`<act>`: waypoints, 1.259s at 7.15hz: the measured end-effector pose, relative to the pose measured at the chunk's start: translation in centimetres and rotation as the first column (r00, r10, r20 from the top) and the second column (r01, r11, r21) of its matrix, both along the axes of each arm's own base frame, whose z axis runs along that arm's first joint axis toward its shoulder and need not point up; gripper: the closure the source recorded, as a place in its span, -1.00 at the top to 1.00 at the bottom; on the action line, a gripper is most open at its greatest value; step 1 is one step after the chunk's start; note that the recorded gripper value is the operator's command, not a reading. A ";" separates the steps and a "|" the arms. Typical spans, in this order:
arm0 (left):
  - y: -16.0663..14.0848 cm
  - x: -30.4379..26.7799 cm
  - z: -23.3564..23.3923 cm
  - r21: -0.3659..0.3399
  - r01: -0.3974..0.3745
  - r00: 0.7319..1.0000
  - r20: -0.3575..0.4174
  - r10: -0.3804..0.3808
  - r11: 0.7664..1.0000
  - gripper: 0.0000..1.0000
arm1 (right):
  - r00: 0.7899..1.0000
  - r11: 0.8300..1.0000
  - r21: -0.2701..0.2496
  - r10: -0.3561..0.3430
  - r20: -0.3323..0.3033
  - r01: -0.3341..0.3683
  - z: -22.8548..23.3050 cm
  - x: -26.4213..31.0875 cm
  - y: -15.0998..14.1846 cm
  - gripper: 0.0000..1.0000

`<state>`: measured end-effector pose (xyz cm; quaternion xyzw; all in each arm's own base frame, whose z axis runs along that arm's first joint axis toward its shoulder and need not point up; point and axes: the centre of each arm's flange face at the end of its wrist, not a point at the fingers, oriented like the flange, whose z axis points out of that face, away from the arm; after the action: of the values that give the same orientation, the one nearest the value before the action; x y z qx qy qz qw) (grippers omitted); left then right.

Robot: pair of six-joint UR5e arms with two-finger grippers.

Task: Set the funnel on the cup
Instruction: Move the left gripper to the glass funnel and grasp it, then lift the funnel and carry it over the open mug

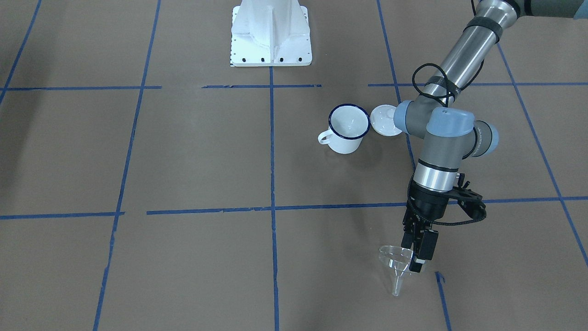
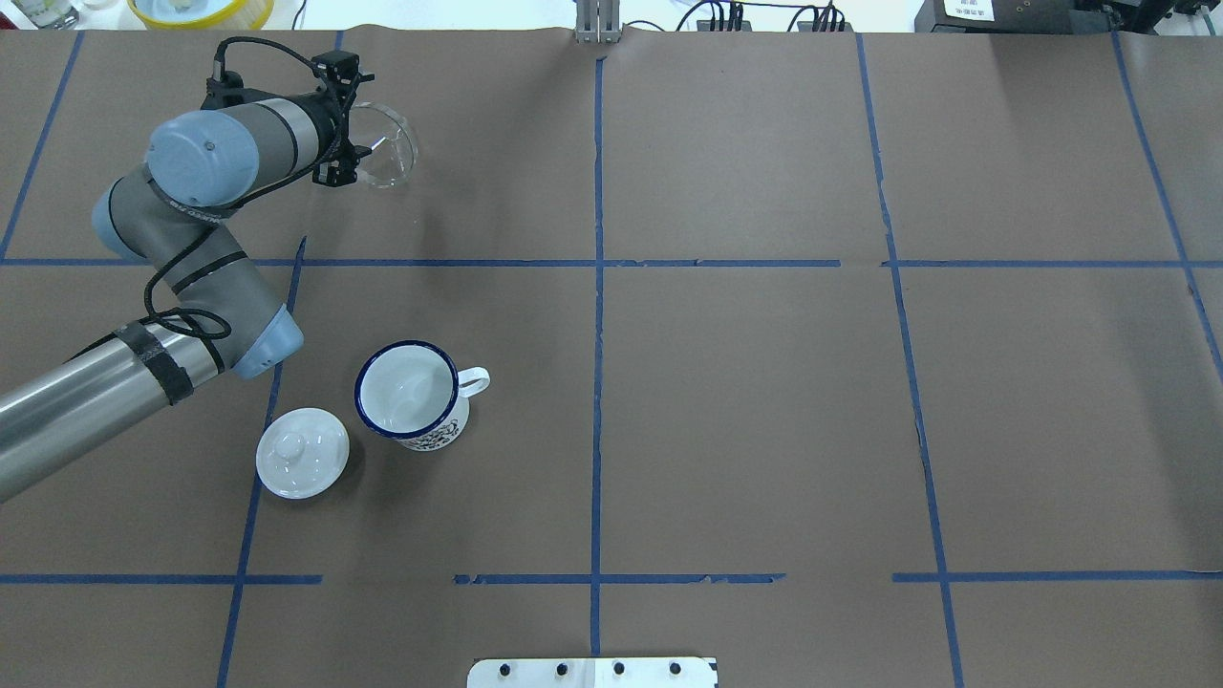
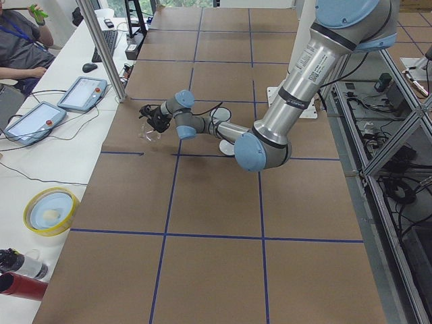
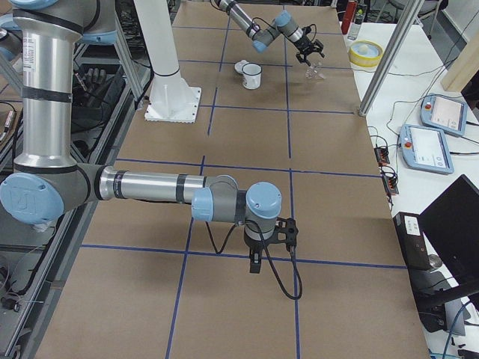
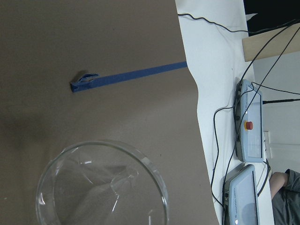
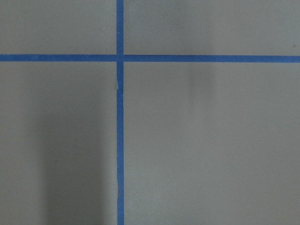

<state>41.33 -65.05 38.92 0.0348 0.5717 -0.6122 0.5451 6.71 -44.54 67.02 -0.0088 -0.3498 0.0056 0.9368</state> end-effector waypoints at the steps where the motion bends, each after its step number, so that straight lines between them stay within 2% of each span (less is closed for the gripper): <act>1: -0.2 0.1 0.3 0.003 0.001 1.000 -0.001 -0.001 1.000 0.75 | 1.000 1.000 0.000 0.000 0.000 0.000 0.0 0.0 0.0 1.00; 2: -0.3 0.2 0.5 0.004 0.001 1.000 0.001 -0.001 1.000 0.75 | 1.000 1.000 0.000 0.000 0.000 0.000 0.0 0.0 0.0 1.00; 3: -0.6 0.4 0.7 0.003 0.001 1.000 0.004 -0.001 1.000 0.32 | 1.000 1.000 0.000 0.000 0.000 0.000 0.0 0.0 0.0 1.00; 4: -0.8 0.7 0.9 0.003 0.001 1.000 0.004 -0.001 1.000 -0.83 | 1.000 1.000 0.000 0.000 0.000 0.000 0.0 0.0 0.0 1.00; 5: -1.0 0.7 1.0 0.008 0.002 1.000 0.000 -0.002 1.000 -1.00 | 1.000 1.000 0.000 0.000 0.000 0.000 0.0 0.0 0.0 1.00; 9: -2.5 -2.5 -0.2 0.057 0.048 0.998 -0.047 -0.045 0.997 -1.00 | 1.000 1.000 0.000 0.000 0.000 0.000 0.0 0.0 0.0 1.00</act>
<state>38.81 -67.60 38.75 0.0498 0.6007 -0.6085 0.5161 6.71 -44.54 67.02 -0.0088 -0.3498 0.0056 0.9368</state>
